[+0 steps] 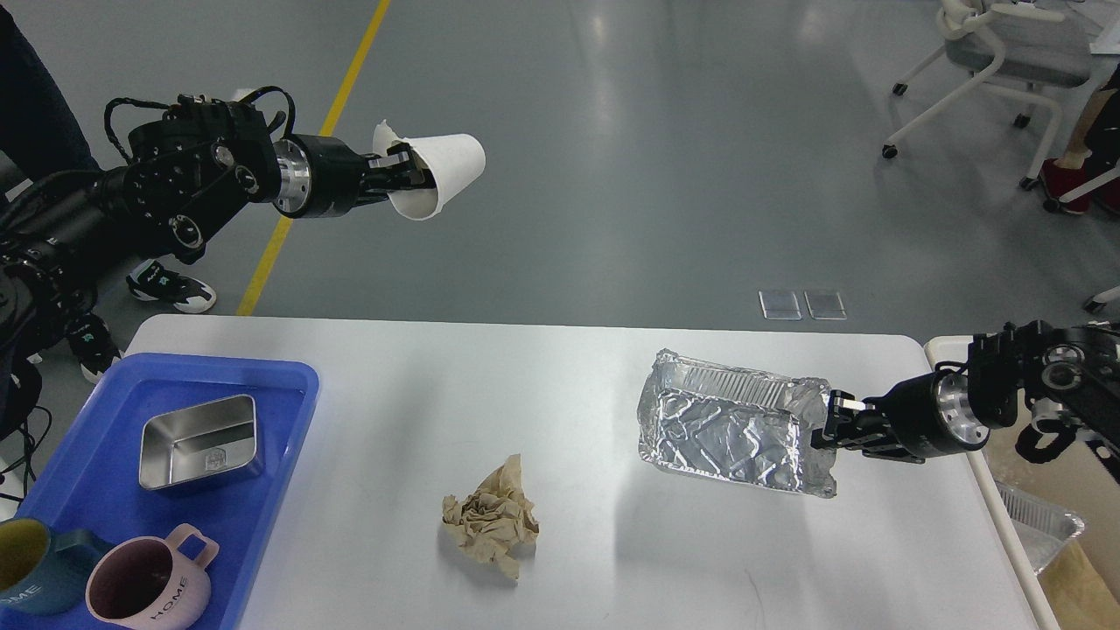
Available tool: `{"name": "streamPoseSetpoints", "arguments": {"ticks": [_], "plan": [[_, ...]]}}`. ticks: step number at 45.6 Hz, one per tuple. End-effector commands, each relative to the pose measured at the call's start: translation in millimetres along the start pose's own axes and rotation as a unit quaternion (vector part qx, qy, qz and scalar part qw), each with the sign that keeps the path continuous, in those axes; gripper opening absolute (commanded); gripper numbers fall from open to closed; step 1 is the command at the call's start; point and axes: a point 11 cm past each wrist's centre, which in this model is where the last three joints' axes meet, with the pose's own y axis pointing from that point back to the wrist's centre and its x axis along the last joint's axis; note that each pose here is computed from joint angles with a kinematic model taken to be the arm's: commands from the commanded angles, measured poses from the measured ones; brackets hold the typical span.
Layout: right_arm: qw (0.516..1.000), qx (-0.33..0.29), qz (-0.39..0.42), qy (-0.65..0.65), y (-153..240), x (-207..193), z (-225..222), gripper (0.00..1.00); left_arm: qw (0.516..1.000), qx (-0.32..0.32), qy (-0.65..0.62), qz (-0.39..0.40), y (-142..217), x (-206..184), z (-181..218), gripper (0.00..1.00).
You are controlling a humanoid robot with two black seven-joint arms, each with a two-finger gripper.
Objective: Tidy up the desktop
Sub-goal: 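Lift the paper cup upward with the left gripper, then lower the paper cup into the foil tray held by the right gripper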
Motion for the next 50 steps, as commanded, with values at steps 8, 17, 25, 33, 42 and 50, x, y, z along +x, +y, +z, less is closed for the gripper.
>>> {"name": "streamPoseSetpoints", "arguments": {"ticks": [8, 17, 25, 33, 42, 50], "plan": [[0.999, 0.024, -0.015, 0.038, -2, -12, -25, 0.00, 0.998, -0.053, 0.004, -0.017, -28, -15, 56, 0.00], [0.996, 0.059, -0.034, 0.054, -22, -24, -56, 0.00, 0.996, -0.077, -0.022, -0.045, -45, -31, 97, 0.00], [0.994, 0.067, -0.035, 0.073, -32, -27, -73, 0.00, 0.991, -0.094, -0.052, -0.085, -66, -62, 146, 0.00], [0.993, 0.071, -0.043, 0.086, -44, -26, -92, 0.00, 0.980, -0.106, -0.072, -0.149, -79, -101, 177, 0.00], [0.995, 0.055, -0.040, 0.072, -48, -20, -81, 0.00, 0.965, -0.118, -0.089, -0.215, -76, -123, 207, 0.00], [0.997, 0.041, -0.034, 0.059, -48, -15, -70, 0.00, 0.959, -0.084, -0.119, -0.244, -74, -130, 208, 0.00]]}}
